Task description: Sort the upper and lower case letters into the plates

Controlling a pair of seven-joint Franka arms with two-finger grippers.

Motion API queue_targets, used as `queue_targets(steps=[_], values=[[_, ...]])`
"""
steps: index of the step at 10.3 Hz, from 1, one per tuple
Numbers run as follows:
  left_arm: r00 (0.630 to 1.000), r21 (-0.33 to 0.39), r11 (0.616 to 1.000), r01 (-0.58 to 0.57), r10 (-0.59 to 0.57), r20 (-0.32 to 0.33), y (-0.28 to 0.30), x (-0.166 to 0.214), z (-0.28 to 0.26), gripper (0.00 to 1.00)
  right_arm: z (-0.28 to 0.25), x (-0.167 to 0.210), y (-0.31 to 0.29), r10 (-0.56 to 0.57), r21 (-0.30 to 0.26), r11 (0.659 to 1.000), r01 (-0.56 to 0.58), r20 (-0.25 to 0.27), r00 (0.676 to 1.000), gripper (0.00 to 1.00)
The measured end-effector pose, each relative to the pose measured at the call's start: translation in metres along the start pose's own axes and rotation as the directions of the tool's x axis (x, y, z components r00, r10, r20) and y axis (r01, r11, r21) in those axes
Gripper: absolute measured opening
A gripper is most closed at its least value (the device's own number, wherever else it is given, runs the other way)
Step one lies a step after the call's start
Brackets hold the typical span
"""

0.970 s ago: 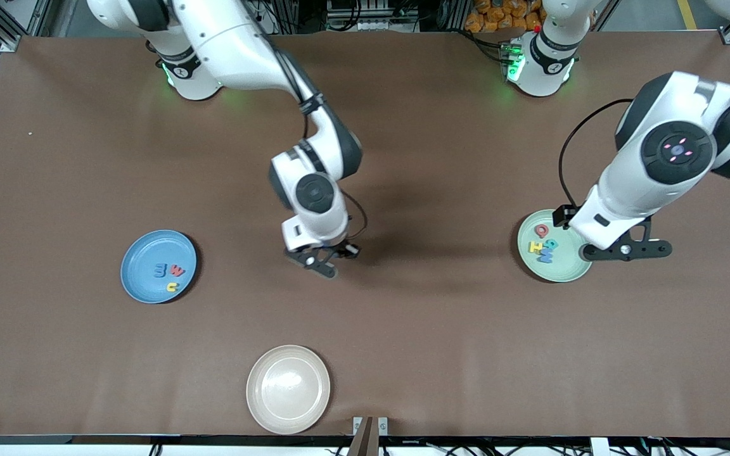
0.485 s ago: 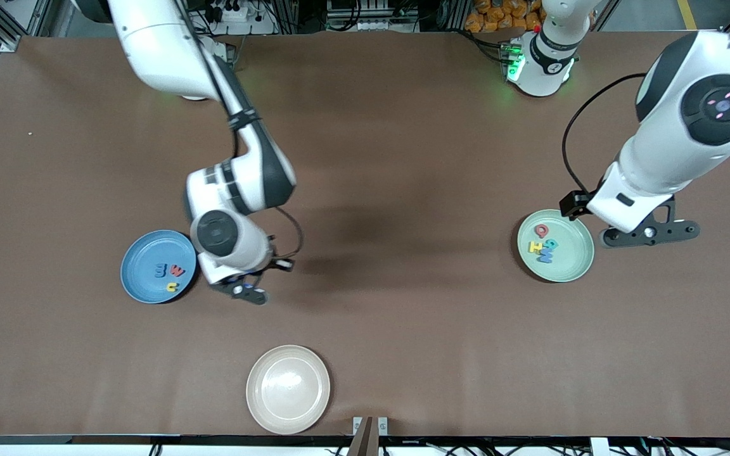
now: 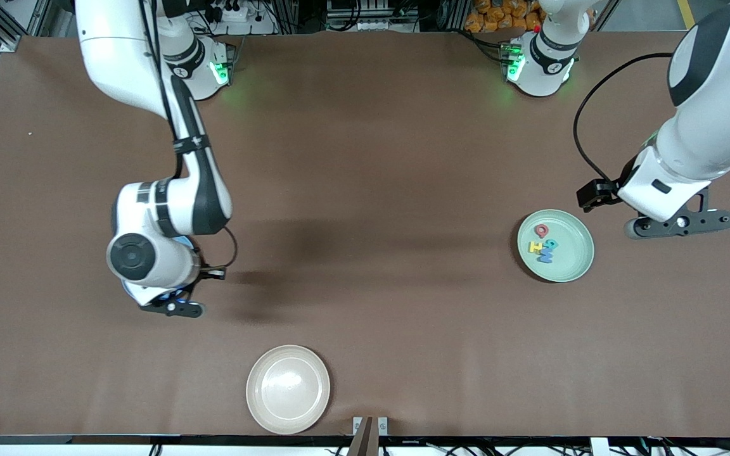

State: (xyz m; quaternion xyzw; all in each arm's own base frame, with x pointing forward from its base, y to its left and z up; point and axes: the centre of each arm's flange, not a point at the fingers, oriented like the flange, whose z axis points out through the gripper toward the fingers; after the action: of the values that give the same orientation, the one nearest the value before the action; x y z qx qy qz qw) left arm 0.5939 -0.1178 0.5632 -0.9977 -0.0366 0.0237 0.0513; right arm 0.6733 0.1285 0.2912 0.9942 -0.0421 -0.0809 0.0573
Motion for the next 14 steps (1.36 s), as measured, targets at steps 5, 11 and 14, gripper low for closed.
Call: queue_targets(steps=[5,11,14], values=[[1.000,-0.025,1.000,-0.012,0.011,-0.024,-0.020,-0.010,-0.025,1.00,0.016,0.020,0.135,-0.109,0.024,0.994,0.108,0.033,0.994,0.36],[0.998,-0.052,0.997,-0.050,0.048,-0.029,-0.044,-0.010,-0.031,1.00,0.009,0.014,0.121,-0.121,0.166,0.980,0.113,0.038,0.992,1.00],[0.998,-0.051,0.998,-0.047,0.045,-0.041,-0.047,-0.017,-0.042,1.00,-0.016,-0.011,0.108,-0.129,0.124,0.984,0.124,0.032,0.991,1.00]])
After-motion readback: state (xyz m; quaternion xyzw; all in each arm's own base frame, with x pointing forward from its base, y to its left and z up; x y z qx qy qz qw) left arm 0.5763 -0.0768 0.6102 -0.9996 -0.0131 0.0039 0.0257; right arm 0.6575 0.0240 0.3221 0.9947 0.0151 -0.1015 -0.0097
